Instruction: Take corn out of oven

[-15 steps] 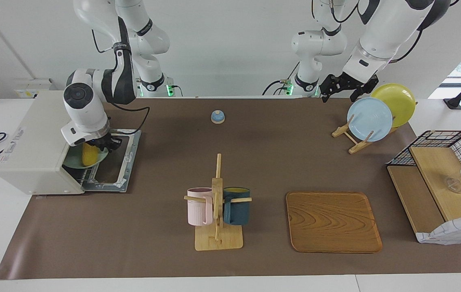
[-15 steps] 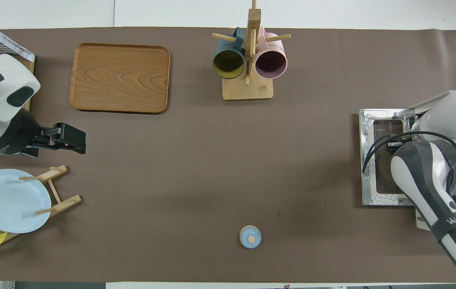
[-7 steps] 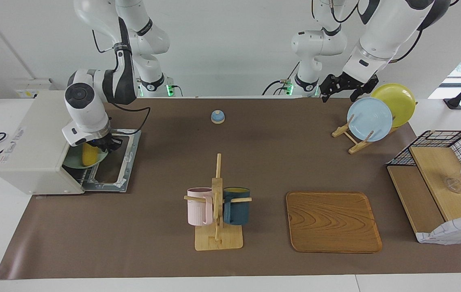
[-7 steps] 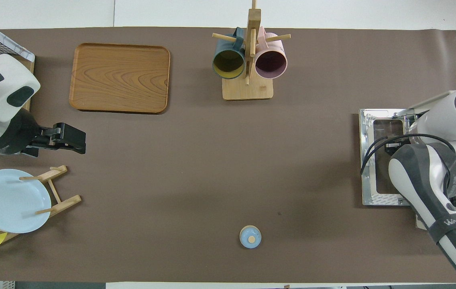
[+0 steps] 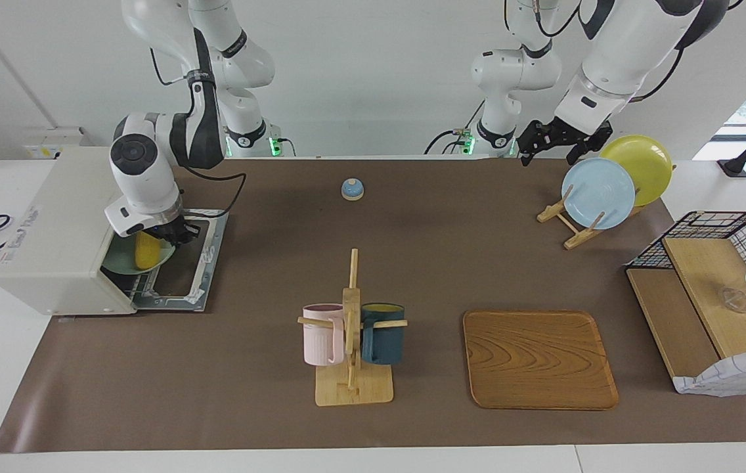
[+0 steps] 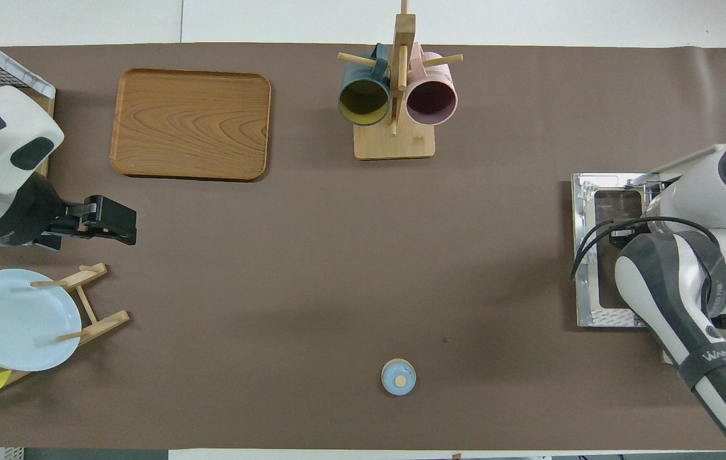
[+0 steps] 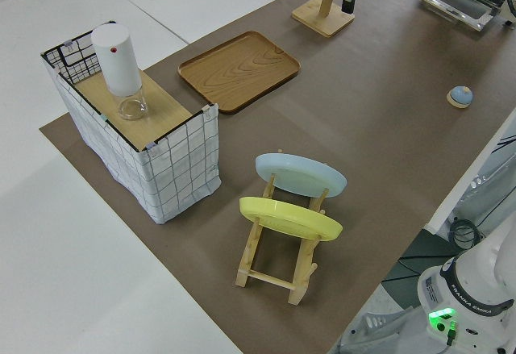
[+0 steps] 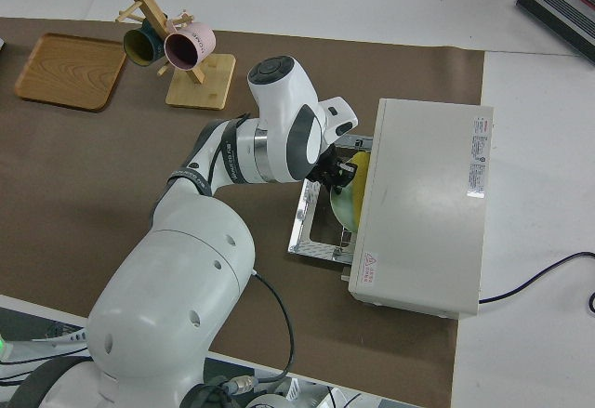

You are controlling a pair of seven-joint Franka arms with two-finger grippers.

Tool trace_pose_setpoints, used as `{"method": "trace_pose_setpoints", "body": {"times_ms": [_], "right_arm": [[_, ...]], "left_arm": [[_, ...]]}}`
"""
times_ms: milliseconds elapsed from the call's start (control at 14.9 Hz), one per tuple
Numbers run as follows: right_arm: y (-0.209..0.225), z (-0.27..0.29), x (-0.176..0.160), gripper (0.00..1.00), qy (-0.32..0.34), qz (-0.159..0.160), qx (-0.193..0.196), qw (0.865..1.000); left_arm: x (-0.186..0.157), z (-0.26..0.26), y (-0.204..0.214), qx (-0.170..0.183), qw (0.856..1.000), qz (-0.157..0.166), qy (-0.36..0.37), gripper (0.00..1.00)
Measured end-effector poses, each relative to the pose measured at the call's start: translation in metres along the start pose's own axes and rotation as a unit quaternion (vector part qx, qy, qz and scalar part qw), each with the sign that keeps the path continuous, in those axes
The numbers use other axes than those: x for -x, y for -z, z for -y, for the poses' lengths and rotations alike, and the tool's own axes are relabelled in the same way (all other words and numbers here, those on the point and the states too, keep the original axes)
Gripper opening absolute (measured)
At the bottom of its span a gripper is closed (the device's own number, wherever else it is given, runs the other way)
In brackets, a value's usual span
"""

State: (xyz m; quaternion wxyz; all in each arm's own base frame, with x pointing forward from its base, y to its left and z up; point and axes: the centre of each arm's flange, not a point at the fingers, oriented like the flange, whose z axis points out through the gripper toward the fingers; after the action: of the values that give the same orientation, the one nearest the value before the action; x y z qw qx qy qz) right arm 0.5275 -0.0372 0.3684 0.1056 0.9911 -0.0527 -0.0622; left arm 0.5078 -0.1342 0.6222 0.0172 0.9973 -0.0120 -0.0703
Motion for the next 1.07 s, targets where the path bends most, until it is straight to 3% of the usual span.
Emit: {"method": "trace_pose_setpoints", "body": {"times_ms": [268,468,669,870,1070], "right_arm": [[0.013,0.034,0.004,0.03,0.032,0.005,0.008,0.999],[0.055,0.085,0.008,0.03,0.037,0.012,0.014,0.999],[0.081,0.159,0.022,0.03,0.019,-0.006,0.012,1.0],[0.092,0.239,0.036,0.03,-0.021,-0.004,-0.005,1.0],[0.093,0.339,0.043,0.03,-0.076,-0.012,0.002,0.997]], "left_arm": [[-0.001,0.005,0.0,0.001,1.0,-0.001,0.005,1.0],[-0.002,0.009,0.001,0.002,1.0,-0.002,0.009,1.0],[-0.003,0.009,0.001,0.002,1.0,-0.003,0.009,1.0],[-0.004,0.009,0.002,0.003,1.0,-0.009,0.009,1.0],[-0.005,0.01,0.003,0.004,1.0,-0.014,0.011,1.0]]}}
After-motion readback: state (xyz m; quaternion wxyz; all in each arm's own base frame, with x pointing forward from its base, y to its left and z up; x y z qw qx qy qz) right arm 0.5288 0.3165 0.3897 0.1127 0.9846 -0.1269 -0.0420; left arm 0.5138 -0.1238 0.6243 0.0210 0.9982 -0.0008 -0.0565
